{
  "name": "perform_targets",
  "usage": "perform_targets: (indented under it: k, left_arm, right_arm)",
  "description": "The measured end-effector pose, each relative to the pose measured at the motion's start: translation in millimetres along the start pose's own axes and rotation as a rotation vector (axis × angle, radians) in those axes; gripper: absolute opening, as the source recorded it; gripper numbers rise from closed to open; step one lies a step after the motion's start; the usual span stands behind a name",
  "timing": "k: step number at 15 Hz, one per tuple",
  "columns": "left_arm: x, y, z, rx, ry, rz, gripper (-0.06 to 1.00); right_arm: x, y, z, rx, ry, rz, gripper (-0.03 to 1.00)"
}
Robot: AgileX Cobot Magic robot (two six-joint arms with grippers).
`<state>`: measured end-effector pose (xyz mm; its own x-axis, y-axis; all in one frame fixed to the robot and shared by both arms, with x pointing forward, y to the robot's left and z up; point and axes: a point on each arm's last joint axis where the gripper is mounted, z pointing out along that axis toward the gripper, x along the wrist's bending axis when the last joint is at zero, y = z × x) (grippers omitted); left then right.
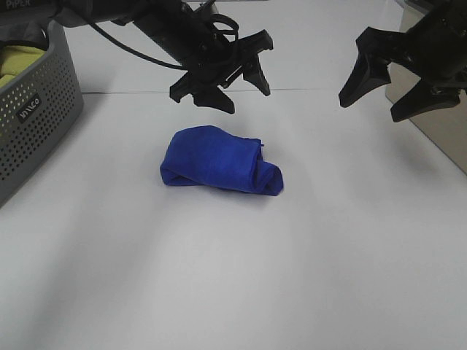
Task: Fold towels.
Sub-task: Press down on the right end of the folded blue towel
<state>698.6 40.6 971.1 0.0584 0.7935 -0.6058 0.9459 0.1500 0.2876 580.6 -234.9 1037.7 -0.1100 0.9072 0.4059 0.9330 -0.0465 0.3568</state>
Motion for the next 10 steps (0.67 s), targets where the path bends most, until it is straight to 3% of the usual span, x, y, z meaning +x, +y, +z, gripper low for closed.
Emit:
perform_targets:
  k: [4, 5, 8, 10]
  left_arm:
    - [-0.9, 32.8, -45.7, -0.126, -0.025, 0.044, 0.64]
    - [-2.1, 42.9, -69.7, -0.177, -0.032, 0.07, 0.64]
    - [-4.6, 60.6, -128.7, -0.294, -0.039, 0.125, 0.64]
    - [-10.7, 61.6, -151.6, -0.33, -0.031, 0.188, 0.64]
  right_arm:
    - [15.3, 5.7, 3.7, -0.046, 0.195, -0.024, 0.78]
    - [20.1, 8.5, 10.5, -0.054, 0.291, -0.009, 0.78]
    - [37.3, 8.4, 60.0, -0.014, 0.527, -0.019, 0.78]
    - [54.6, 1.1, 103.7, 0.035, 0.616, -0.015, 0.78]
